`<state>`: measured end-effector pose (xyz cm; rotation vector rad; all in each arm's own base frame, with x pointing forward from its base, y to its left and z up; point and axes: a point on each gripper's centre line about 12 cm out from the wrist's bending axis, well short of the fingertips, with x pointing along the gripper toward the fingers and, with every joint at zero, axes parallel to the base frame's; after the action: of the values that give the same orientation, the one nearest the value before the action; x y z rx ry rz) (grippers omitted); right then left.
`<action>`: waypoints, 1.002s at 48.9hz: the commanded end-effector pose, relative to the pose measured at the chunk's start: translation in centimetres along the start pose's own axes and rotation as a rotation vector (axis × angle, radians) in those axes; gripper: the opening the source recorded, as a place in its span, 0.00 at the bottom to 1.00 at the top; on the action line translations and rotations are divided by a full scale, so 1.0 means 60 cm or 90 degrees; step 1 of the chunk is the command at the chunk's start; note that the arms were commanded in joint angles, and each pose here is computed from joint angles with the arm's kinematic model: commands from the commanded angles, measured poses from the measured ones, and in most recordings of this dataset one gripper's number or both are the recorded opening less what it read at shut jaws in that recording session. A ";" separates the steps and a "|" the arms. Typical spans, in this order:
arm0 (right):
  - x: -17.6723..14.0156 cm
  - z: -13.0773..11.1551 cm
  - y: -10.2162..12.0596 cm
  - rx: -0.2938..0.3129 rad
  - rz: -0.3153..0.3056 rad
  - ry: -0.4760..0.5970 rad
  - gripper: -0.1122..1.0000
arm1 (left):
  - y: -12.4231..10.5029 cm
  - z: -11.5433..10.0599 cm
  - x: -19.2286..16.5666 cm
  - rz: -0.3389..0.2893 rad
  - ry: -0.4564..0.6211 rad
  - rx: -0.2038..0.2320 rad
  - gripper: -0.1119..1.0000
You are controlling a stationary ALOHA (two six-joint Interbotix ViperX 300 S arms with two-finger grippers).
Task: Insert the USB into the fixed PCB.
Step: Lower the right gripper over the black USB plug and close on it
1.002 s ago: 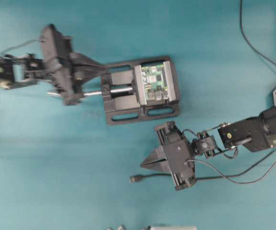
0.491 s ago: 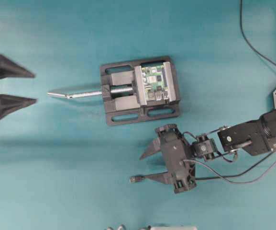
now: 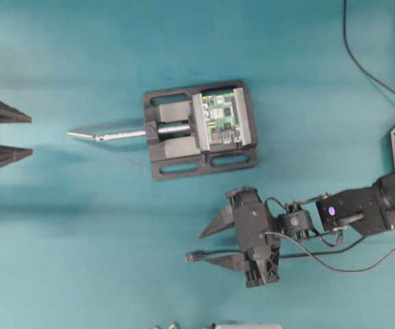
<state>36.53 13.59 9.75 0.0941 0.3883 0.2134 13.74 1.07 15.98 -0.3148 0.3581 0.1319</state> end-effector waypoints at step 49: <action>0.029 -0.012 0.024 0.002 -0.020 -0.023 0.64 | 0.013 -0.033 0.007 0.009 -0.001 -0.027 0.96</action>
<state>37.06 14.86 7.57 0.0838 0.3871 0.1701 13.08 1.14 13.50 -0.3417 0.3642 0.1486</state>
